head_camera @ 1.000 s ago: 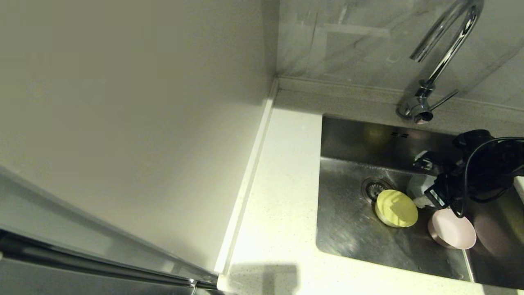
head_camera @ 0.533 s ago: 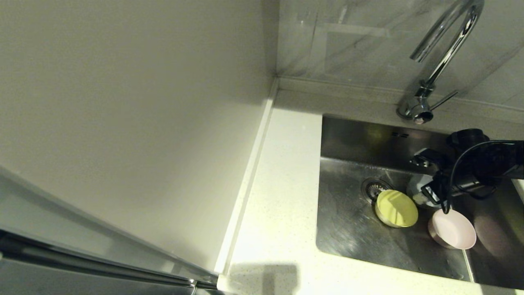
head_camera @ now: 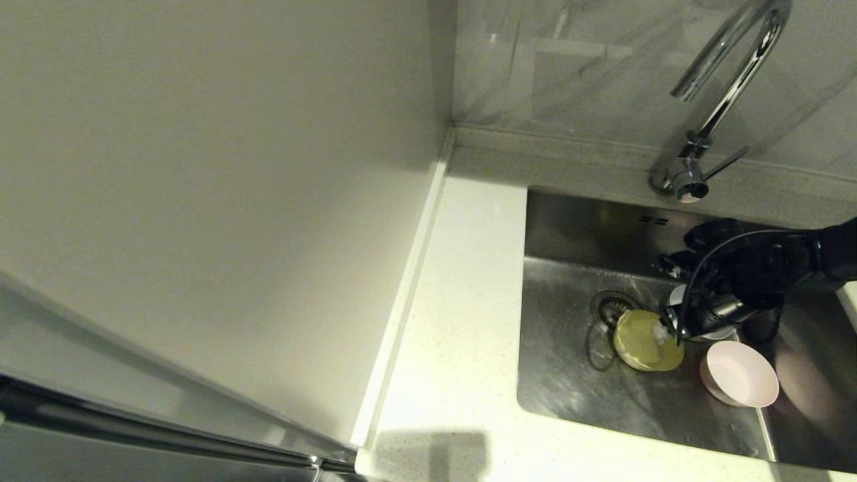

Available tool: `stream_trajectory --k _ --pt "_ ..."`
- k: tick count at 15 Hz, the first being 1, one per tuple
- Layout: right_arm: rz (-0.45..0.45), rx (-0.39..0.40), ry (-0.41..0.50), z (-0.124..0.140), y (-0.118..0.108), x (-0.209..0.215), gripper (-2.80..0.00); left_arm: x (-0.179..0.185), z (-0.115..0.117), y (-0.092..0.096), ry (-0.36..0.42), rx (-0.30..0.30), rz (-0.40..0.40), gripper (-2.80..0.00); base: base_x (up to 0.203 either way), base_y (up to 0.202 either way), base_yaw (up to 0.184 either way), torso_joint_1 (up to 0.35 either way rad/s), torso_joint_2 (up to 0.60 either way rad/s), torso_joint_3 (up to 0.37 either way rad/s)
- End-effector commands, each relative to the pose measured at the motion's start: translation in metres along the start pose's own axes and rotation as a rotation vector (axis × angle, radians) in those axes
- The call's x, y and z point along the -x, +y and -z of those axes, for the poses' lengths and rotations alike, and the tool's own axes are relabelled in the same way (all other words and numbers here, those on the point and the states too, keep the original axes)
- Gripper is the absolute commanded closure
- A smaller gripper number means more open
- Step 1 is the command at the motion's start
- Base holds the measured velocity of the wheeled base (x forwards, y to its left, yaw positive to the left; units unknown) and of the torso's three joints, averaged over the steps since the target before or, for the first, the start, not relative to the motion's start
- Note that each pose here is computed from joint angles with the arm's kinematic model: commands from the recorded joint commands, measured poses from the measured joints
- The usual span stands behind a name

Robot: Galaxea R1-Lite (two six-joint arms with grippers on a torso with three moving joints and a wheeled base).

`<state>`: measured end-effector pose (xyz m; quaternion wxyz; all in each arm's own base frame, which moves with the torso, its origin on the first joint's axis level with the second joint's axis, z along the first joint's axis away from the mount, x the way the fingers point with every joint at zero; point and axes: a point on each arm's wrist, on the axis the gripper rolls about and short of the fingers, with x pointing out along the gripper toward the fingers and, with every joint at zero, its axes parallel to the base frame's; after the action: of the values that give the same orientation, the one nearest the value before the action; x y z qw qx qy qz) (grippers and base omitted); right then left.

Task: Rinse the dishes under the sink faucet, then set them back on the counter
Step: Put a bowl back to the table from the sink

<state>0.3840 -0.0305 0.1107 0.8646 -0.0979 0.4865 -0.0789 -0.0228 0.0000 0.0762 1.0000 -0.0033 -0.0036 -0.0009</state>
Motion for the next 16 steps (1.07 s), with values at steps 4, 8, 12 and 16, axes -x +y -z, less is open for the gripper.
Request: stream_trajectory --k 4,8,12,16 --pt "-0.023 -0.227 -0.059 -0.022 0.03 0.003 -2.8 0.0 0.001 0.0 0.003 0.001 0.0 0.0 0.0 0.0 0.0 0.0 0.0 0.0" --pt "0.065 -0.315 -0.094 -0.041 0.022 -0.023 -2.8 0.0 0.001 0.0 0.003 0.001 0.0 0.0 0.0 0.0 0.0 0.0 0.0 0.0" --pt "0.113 -0.359 -0.107 -0.048 0.003 -0.046 -2.8 0.0 0.001 0.0 0.003 0.001 0.0 0.0 0.0 0.0 0.0 0.0 0.0 0.0" --pt "0.143 -0.376 -0.104 -0.046 -0.008 -0.062 -2.8 0.0 0.001 0.0 0.003 0.001 0.0 0.0 0.0 0.0 0.0 0.0 0.0 0.0"
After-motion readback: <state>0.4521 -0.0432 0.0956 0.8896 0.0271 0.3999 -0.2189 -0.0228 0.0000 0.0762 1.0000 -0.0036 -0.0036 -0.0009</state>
